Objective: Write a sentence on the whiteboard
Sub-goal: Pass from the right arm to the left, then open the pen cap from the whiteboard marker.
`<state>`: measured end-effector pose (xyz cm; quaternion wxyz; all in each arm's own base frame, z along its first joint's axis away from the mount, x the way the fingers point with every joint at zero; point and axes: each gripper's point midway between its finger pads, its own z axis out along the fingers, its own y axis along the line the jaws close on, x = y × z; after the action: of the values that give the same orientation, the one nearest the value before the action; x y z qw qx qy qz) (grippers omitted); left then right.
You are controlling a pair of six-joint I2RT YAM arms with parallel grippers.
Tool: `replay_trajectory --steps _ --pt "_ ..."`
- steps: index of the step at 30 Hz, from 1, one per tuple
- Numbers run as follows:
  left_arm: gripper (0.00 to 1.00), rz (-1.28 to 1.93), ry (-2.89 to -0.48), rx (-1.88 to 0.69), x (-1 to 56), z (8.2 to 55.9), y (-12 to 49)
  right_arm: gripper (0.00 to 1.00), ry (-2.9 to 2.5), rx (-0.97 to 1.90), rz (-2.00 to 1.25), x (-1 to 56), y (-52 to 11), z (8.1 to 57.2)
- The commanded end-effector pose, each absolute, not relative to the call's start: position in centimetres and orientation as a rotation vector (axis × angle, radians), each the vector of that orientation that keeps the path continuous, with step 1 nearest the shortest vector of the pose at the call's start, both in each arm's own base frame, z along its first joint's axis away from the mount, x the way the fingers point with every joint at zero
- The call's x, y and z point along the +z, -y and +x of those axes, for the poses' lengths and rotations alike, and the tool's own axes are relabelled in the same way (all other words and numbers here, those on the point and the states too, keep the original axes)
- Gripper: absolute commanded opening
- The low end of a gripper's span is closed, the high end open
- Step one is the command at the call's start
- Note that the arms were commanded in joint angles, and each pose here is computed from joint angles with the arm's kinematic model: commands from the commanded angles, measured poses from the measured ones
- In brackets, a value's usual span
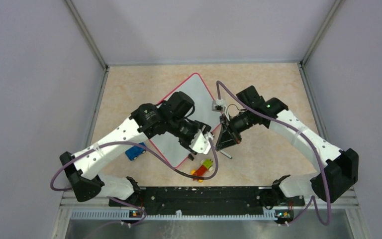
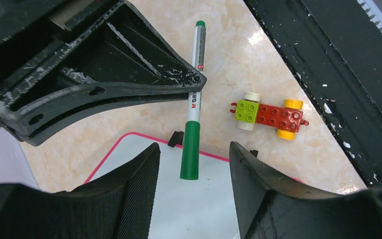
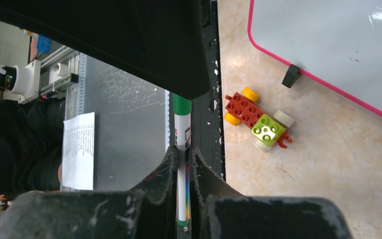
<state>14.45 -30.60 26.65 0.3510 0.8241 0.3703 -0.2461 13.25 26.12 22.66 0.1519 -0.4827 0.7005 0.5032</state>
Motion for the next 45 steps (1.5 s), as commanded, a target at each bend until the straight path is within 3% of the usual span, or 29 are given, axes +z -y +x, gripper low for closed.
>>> replay_trajectory --steps 1,4,9,15,18,21,25,27,34,45 --pt "0.58 2.112 -0.936 -0.602 26.5 15.1 31.4 0.00 -1.872 1.481 -1.451 24.9 -26.5 12.0" --pt "0.53 2.117 -0.950 -0.617 25.9 15.0 31.5 0.00 -1.866 1.496 -1.458 25.0 -26.6 11.8" --pt "0.37 2.103 -0.943 -0.643 25.9 14.7 31.8 0.00 -1.856 1.512 -1.462 25.3 -26.6 11.5" --pt "0.30 2.091 -0.939 -0.663 25.8 14.3 31.7 0.00 -1.846 1.523 -1.464 25.5 -26.8 11.6" --pt "0.18 2.072 -0.945 -0.662 26.1 14.4 31.8 0.00 -1.842 1.528 -1.465 25.6 -26.9 11.7" --pt "0.00 1.985 -1.055 -0.633 26.7 15.6 31.9 0.29 -1.870 1.478 -1.411 25.8 -27.0 13.0" --pt "0.00 1.850 -1.188 -0.681 27.4 17.0 31.4 0.63 -1.924 1.486 -1.211 27.5 -26.6 15.6" --pt "0.00 1.767 -1.256 -0.746 28.2 17.8 31.1 0.73 -1.888 1.486 -1.114 29.1 -26.2 16.9" --pt "0.00 1.509 -1.356 -0.857 30.8 20.1 29.2 0.75 -1.808 1.340 -0.983 31.8 -25.3 19.5" --pt "0.00 1.318 -1.333 -0.993 33.3 19.7 28.3 0.74 -1.681 1.594 -1.006 35.1 -26.1 18.8"
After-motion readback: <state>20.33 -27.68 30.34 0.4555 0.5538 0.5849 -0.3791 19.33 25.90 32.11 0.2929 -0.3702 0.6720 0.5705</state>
